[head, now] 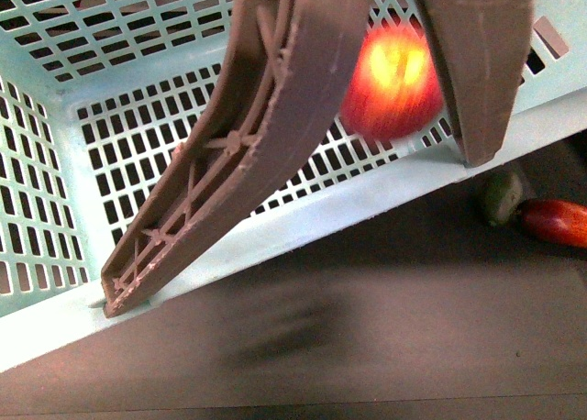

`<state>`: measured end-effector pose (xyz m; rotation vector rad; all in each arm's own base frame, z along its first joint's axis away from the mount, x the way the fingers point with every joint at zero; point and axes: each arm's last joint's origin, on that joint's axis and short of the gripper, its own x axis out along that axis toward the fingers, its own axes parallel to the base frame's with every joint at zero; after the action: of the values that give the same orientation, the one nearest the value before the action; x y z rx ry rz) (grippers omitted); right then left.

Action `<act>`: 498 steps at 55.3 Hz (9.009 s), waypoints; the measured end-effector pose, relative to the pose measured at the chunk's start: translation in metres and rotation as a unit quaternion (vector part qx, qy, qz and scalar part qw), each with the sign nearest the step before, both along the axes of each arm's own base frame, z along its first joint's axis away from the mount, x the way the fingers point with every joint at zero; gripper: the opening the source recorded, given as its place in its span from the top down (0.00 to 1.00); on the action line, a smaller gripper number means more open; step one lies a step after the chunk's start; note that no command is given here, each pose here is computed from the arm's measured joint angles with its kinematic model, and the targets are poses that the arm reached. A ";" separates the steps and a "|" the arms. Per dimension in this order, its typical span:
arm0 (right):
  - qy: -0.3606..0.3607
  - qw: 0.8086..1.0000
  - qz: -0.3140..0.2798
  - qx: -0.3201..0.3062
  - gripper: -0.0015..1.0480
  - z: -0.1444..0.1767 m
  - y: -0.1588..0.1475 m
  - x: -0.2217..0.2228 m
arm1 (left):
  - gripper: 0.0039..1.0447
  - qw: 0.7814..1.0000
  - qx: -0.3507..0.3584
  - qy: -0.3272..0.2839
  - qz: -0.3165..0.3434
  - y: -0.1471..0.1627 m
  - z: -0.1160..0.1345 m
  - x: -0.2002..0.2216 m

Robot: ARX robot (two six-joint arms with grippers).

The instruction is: Pick apple with right arm and hold basket with left

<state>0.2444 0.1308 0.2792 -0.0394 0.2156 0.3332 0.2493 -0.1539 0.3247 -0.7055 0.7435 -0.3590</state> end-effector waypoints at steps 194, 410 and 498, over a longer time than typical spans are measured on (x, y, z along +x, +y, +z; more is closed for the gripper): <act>-0.114 0.979 -0.165 0.022 0.43 -0.110 -0.131 -0.147 | 0.85 1.000 -0.002 0.005 0.002 0.000 -0.002 0.000; -0.114 0.979 -0.165 0.022 0.08 -0.110 -0.130 -0.148 | 0.97 0.860 0.330 -0.343 0.185 0.160 -0.145 -0.056; -0.114 0.979 -0.165 0.022 0.08 -0.110 -0.131 -0.148 | 0.97 0.855 0.330 -0.359 0.176 0.154 -0.153 -0.138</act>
<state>0.0968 0.0003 0.1696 0.0033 -0.0151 0.0012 0.1109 0.0002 0.1714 -0.0109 -0.0158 0.0018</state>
